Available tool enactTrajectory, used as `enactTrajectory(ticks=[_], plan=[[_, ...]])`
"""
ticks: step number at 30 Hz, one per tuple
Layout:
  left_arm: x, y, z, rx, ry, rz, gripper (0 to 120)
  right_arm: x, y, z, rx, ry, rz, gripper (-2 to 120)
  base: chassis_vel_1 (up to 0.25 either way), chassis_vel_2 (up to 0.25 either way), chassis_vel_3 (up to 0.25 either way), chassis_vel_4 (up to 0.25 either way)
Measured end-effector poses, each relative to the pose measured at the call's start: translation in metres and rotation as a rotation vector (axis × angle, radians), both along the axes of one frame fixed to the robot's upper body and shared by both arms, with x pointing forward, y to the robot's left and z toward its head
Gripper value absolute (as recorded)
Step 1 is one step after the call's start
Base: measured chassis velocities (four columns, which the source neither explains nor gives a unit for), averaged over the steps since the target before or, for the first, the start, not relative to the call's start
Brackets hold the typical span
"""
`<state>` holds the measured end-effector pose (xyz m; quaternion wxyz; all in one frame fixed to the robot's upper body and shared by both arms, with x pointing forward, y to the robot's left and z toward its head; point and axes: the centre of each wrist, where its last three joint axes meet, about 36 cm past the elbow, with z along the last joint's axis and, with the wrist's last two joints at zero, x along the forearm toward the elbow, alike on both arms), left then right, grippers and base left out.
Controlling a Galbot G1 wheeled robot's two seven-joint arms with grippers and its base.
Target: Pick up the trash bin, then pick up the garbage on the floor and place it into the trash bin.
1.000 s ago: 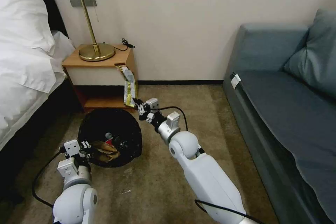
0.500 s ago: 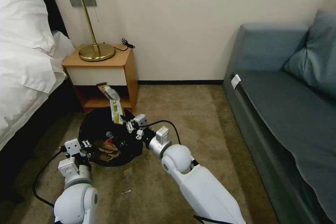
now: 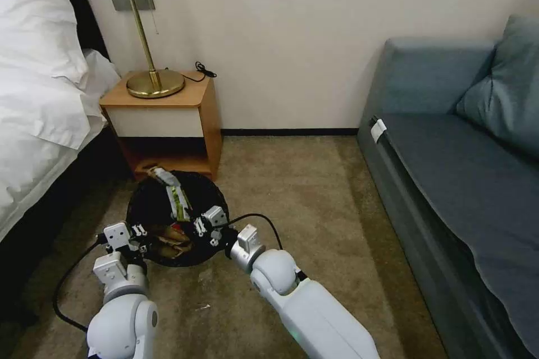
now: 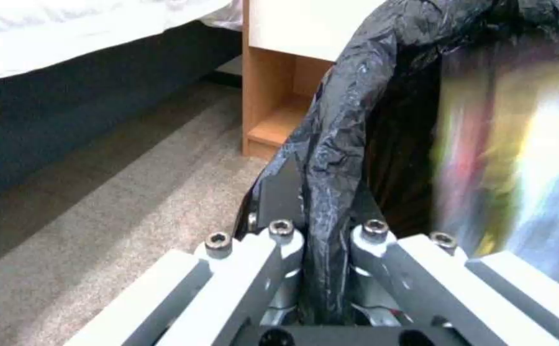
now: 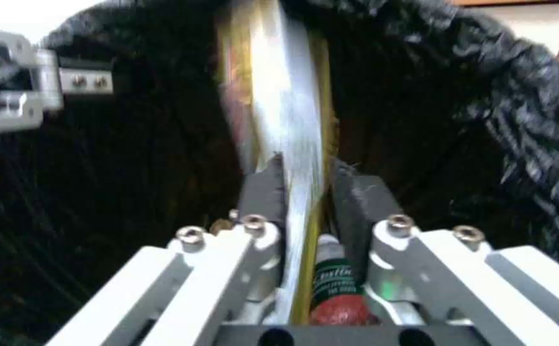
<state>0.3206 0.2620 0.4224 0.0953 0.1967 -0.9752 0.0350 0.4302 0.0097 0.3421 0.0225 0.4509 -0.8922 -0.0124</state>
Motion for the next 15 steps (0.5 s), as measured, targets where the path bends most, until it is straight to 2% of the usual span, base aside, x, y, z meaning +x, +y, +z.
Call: enactTrajectory(ticks=[2, 5, 6, 8, 10, 11, 13, 15], plan=[[0.000, 0.000, 0.000, 0.000, 0.001, 0.000, 3, -0.001, 0.001, -0.003, -0.002, -0.002, 0.002, 32, 0.000, 0.000, 0.000, 0.000], [-0.001, 0.000, 0.000, 0.000, 0.002, 0.001, 3, -0.001, 0.001, -0.003, -0.001, -0.003, 0.003, 38, 0.000, 0.000, 0.000, 0.000], [0.000, 0.000, 0.000, 0.000, 0.001, 0.001, 3, -0.001, 0.002, -0.001, 0.003, -0.005, 0.003, 46, 0.000, 0.000, 0.000, 0.000], [0.000, 0.000, 0.000, 0.000, 0.001, 0.001, 3, 0.000, 0.002, 0.000, 0.005, -0.007, 0.002, 48, 0.000, 0.000, 0.000, 0.000], [0.000, 0.000, 0.000, 0.000, 0.000, 0.001, 3, 0.005, 0.003, 0.010, 0.026, -0.018, -0.007, 60, 0.000, 0.000, 0.000, 0.000], [0.000, 0.000, 0.000, 0.000, 0.000, 0.001, 3, 0.005, 0.003, 0.010, 0.026, -0.018, -0.007, 60, 0.000, 0.000, 0.000, 0.000], [0.000, 0.000, 0.000, 0.000, 0.000, 0.001, 3, 0.013, 0.001, 0.023, 0.044, -0.033, -0.030, 71, 0.000, 0.000, 0.000, 0.000], [0.000, 0.000, 0.000, 0.000, 0.001, 0.001, 3, 0.016, -0.001, 0.027, 0.050, -0.035, -0.040, 75, 0.000, 0.000, 0.000, 0.000]])
